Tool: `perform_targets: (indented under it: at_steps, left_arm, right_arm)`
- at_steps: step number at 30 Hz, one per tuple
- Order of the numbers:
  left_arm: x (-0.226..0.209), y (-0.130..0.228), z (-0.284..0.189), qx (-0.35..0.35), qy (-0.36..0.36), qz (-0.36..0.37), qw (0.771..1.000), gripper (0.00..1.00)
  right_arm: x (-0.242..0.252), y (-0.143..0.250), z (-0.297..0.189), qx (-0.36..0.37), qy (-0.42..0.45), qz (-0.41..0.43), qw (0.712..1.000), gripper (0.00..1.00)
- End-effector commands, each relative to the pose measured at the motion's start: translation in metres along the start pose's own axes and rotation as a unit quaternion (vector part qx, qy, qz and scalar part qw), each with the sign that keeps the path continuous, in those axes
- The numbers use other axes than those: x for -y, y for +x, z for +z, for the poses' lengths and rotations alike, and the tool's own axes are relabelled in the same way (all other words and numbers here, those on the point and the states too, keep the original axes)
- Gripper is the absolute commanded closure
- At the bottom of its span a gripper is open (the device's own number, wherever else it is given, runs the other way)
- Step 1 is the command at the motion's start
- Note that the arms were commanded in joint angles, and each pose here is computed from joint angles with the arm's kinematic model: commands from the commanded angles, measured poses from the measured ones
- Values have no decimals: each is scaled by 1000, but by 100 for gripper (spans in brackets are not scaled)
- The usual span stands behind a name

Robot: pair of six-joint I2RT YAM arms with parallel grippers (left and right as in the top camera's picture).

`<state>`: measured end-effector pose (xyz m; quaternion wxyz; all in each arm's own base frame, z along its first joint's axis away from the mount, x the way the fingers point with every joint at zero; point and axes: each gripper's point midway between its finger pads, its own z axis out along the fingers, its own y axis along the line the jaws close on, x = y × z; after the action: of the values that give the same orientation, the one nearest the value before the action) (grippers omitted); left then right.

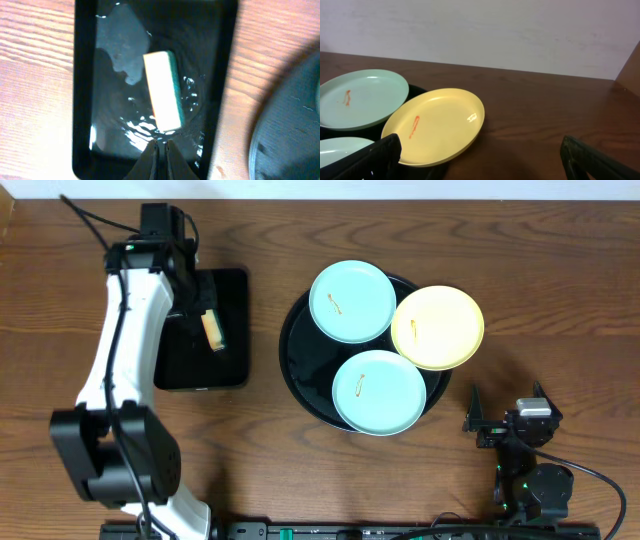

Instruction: Clean dirty plates on tray and stack at the side

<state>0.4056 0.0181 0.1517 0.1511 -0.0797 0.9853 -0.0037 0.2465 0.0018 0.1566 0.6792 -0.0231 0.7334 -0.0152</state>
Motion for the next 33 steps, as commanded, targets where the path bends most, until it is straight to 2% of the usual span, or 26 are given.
perform_targets:
  at_steps: [1, 4, 5, 7, 8, 11, 16, 18, 27, 33]
  left_arm:
    - [9, 9, 8, -25, 28, 1, 999, 93]
    - [8, 17, 23, -42, 26, 1, 999, 92]
    - [8, 19, 28, -46, 25, 1, 999, 89]
    - [8, 19, 40, -47, 25, 1, 999, 49]
    - [6, 17, 46, -45, 19, 1, 999, 39]
    - [-2, 13, 62, -42, -6, 0, 999, 34]
    - [-4, 13, 88, -54, -14, -7, 998, 35]
    - [-4, 14, 97, -60, -15, -7, 998, 39]
    - [-4, 12, 103, -59, -15, -7, 998, 41]
    - [-2, 12, 103, -57, -11, -20, 998, 54]
  right_arm:
    - [-2, 2, 0, -3, -4, 8, 1000, 1]
    - [-2, 2, 0, -3, -4, 8, 1000, 1]
    - [-2, 2, 0, -3, -4, 8, 1000, 1]
    - [-2, 2, 0, -3, -4, 8, 1000, 1]
    - [-2, 2, 0, -3, -4, 8, 1000, 1]
    - [-2, 2, 0, -3, -4, 8, 1000, 1]
    - [-2, 2, 0, -3, -4, 8, 1000, 1]
    - [-2, 2, 0, -3, -4, 8, 1000, 1]
    - [-2, 2, 0, -3, -4, 8, 1000, 1]
    - [-2, 2, 0, -3, -4, 8, 1000, 1]
